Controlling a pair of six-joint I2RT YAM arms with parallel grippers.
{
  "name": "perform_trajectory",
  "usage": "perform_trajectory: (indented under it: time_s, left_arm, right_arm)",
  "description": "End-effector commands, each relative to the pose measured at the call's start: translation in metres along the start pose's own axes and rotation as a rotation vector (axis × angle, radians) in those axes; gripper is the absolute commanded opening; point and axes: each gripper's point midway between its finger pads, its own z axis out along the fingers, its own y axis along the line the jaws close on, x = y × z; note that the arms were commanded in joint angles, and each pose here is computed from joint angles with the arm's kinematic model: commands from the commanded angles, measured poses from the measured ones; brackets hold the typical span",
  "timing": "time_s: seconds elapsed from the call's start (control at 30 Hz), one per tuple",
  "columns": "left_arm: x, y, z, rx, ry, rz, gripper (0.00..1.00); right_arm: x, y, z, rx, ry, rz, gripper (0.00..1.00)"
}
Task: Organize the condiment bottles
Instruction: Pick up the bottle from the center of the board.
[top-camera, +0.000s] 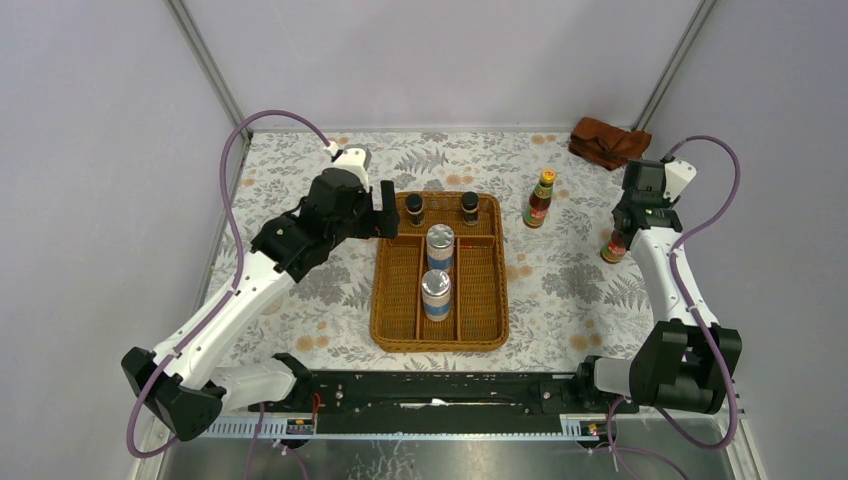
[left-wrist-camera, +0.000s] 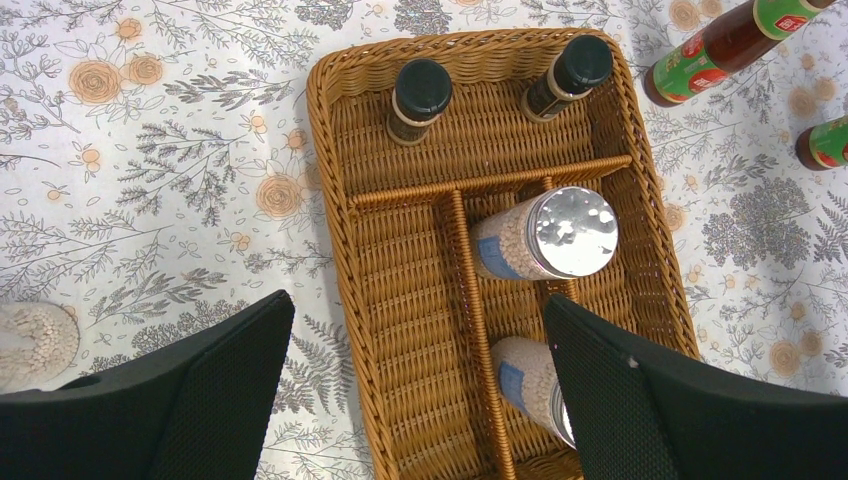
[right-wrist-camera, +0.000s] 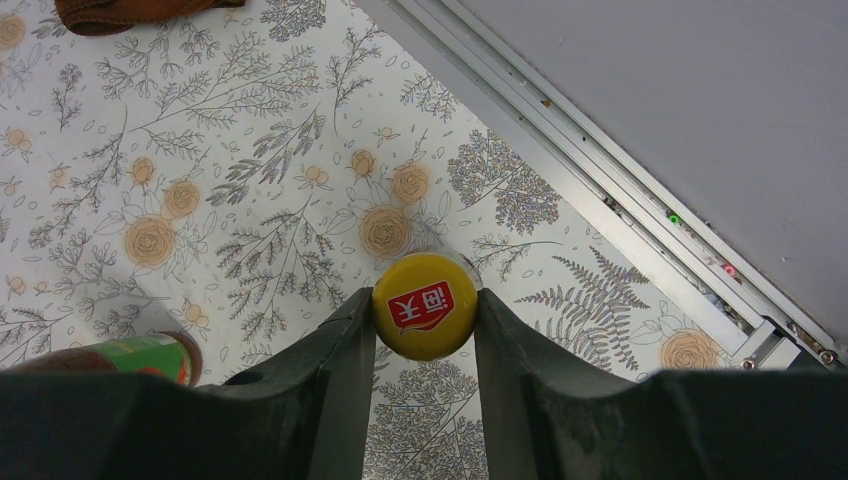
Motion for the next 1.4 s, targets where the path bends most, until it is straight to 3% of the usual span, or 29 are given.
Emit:
perform_trajectory:
  time_s: [0.0, 0.77, 1.37]
  left_arm:
    - [-0.006, 0.0, 0.003, 0.009, -0.027, -0.001, 0.99]
    - [-0.011, 0.005, -0.004, -0.008, -0.06, -0.035, 0.99]
    - [-0.005, 0.007, -0.005, -0.01, -0.058, -0.045, 0.99]
  right_arm:
    - [-0.007, -0.007, 0.002, 0.035, -0.027, 0.0, 0.0]
    - [-0.055, 0.011, -0.028, -0.098, -0.121, 0.028, 0.0]
    - [-0.059, 0.017, -0.046, -0.174, -0.128, 0.057, 0.0]
